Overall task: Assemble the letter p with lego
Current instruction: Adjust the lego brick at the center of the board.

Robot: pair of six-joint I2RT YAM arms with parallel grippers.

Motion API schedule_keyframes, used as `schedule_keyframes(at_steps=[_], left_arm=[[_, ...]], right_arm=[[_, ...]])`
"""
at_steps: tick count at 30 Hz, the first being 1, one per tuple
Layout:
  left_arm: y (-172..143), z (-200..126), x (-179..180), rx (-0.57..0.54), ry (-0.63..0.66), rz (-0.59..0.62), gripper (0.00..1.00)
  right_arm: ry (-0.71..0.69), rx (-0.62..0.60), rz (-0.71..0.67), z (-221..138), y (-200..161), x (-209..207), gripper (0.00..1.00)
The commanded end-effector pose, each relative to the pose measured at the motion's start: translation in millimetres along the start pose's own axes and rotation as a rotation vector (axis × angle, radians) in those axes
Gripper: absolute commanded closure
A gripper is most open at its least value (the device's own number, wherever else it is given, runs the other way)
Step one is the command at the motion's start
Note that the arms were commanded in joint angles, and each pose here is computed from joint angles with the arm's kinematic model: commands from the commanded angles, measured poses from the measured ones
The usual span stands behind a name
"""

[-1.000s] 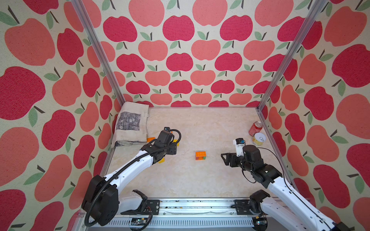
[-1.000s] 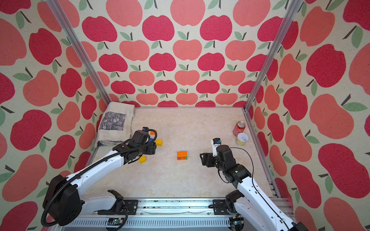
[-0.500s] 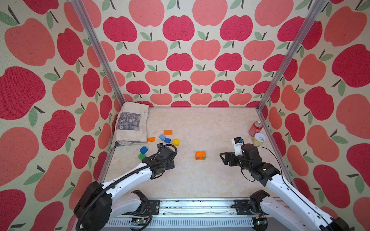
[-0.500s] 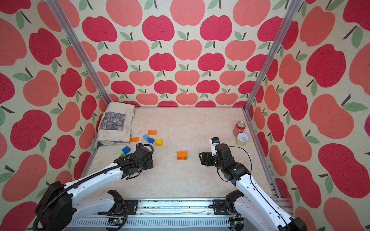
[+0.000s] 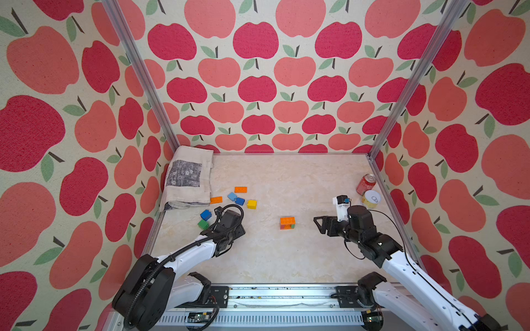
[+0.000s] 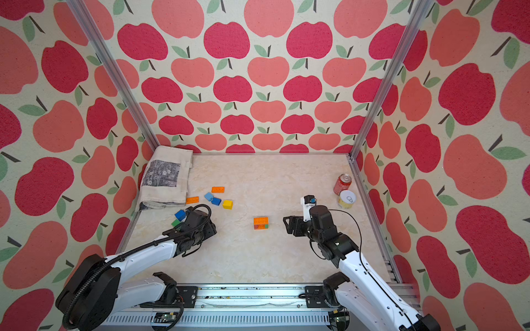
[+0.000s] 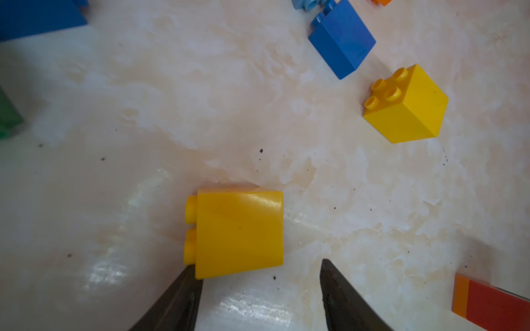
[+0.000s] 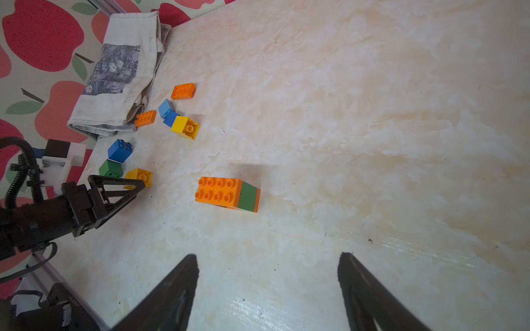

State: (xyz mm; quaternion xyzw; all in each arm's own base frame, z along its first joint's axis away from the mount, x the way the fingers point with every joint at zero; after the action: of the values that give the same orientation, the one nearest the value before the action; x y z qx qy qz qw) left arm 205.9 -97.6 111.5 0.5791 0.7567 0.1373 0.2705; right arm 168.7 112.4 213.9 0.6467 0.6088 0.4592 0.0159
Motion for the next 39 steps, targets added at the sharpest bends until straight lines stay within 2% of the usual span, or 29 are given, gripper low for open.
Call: schedule_keyframes(at_steps=[1, 7, 13, 19, 23, 25, 28, 31, 35, 39], left_arm=[[9.0, 8.9, -4.9, 0.0, -0.029, -0.006, 0.35], [22.7, 24.0, 1.5, 0.011, 0.033, 0.011, 0.32], [30.6, 39.4, 3.1, 0.053, 0.077, 0.045, 0.38], [33.0, 41.0, 1.9, 0.069, 0.082, 0.066, 0.59], [35.7, 33.3, -0.9, 0.018, 0.033, 0.079, 0.74], [38.0, 27.3, -5.1, -0.014, -0.008, 0.106, 0.77], [42.6, 12.6, -22.2, -0.079, -0.102, 0.236, 0.8], [43.2, -10.2, -50.6, -0.187, -0.229, 0.441, 0.82], [32.1, -41.8, -88.2, -0.353, -0.433, 0.736, 0.81], [16.4, -56.7, -105.3, -0.469, -0.622, 0.912, 0.82]], right_arm=[[0.02, -0.004, 0.023, 1.7, -0.2, -0.3, 0.2], [0.019, 0.004, 0.024, 4.4, -0.7, -0.8, 0.2], [0.014, 0.009, 0.028, 5.0, -2.6, -2.6, 0.2], [0.009, 0.004, 0.03, 3.4, -3.1, -3.2, 0.2], [0.014, 0.004, 0.037, 2.1, -2.5, -2.2, 0.2], [0.022, 0.006, 0.044, 1.6, -1.5, -0.7, 0.2], [0.047, 0.018, 0.062, 1.4, -0.4, 2.7, 0.2], [0.091, 0.037, 0.088, 1.6, 0.8, 8.6, 0.2], [0.143, 0.062, 0.104, 3.7, 2.2, 21.1, 0.2], [0.173, 0.081, 0.076, 7.7, 0.7, 39.1, 0.2]])
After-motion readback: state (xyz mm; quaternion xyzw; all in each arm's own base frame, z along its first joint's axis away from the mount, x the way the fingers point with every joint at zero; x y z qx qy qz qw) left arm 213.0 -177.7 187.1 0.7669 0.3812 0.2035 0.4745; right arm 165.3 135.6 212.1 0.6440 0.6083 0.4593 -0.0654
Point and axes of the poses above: each gripper's point midway between its finger pads, its own z axis out along the fingers, its own x axis along the line the jaws close on, y = z × x, the point moved 10 cm from there along -z, back along the fingers, and after that the axes turned 12 degrees about z, right-handed, at the moved point
